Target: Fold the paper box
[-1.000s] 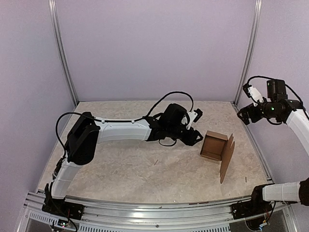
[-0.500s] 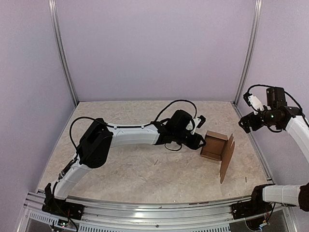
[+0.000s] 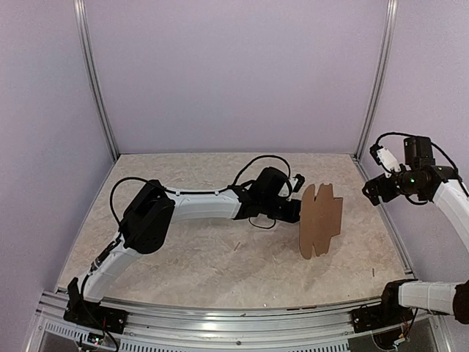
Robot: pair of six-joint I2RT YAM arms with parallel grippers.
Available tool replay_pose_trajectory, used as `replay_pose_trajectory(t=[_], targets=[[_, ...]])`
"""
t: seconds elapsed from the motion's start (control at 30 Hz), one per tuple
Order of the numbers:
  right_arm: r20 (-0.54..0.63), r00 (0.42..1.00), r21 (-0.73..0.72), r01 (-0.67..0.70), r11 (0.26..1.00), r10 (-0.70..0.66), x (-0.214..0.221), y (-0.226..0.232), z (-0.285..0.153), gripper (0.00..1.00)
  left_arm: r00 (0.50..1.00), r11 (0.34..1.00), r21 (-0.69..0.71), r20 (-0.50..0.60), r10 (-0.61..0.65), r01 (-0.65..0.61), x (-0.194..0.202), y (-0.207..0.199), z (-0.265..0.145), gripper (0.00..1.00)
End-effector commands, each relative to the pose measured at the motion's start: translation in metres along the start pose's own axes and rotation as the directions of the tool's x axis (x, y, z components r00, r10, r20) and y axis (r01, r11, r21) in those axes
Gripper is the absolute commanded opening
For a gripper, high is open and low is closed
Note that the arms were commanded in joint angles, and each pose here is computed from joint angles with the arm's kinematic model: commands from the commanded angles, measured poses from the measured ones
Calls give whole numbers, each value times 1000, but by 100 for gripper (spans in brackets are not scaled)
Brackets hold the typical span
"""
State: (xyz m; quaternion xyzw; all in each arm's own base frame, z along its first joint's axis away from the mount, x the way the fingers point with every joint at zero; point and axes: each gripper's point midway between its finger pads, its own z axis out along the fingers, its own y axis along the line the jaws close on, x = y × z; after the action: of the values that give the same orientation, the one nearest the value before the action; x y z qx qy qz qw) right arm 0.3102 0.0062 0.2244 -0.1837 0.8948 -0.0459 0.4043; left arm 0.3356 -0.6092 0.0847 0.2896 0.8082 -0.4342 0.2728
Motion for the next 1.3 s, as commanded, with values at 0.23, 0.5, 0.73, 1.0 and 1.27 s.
replay_pose_trajectory(t=[0.23, 0.5, 0.73, 1.0, 1.27], targets=[[191, 981, -246, 36, 969, 12, -39, 38, 1, 90, 860, 846, -264, -97, -501, 463, 30, 36, -141, 0], [175, 978, -447, 181, 876, -113, -61, 115, 36, 85, 632, 578, -426, -20, -775, 696, 73, 27, -234, 0], [245, 954, -486, 273, 830, -171, -81, 146, 31, 88, 572, 478, -516, 28, -820, 710, 97, 35, -253, 0], [262, 948, -499, 293, 816, -180, -77, 154, 24, 100, 609, 599, -528, -182, -772, 602, 112, 31, -229, 41], [240, 956, -440, 260, 859, -167, -75, 142, 18, 100, 642, 610, -661, -246, -726, 437, 110, 36, -256, 99]])
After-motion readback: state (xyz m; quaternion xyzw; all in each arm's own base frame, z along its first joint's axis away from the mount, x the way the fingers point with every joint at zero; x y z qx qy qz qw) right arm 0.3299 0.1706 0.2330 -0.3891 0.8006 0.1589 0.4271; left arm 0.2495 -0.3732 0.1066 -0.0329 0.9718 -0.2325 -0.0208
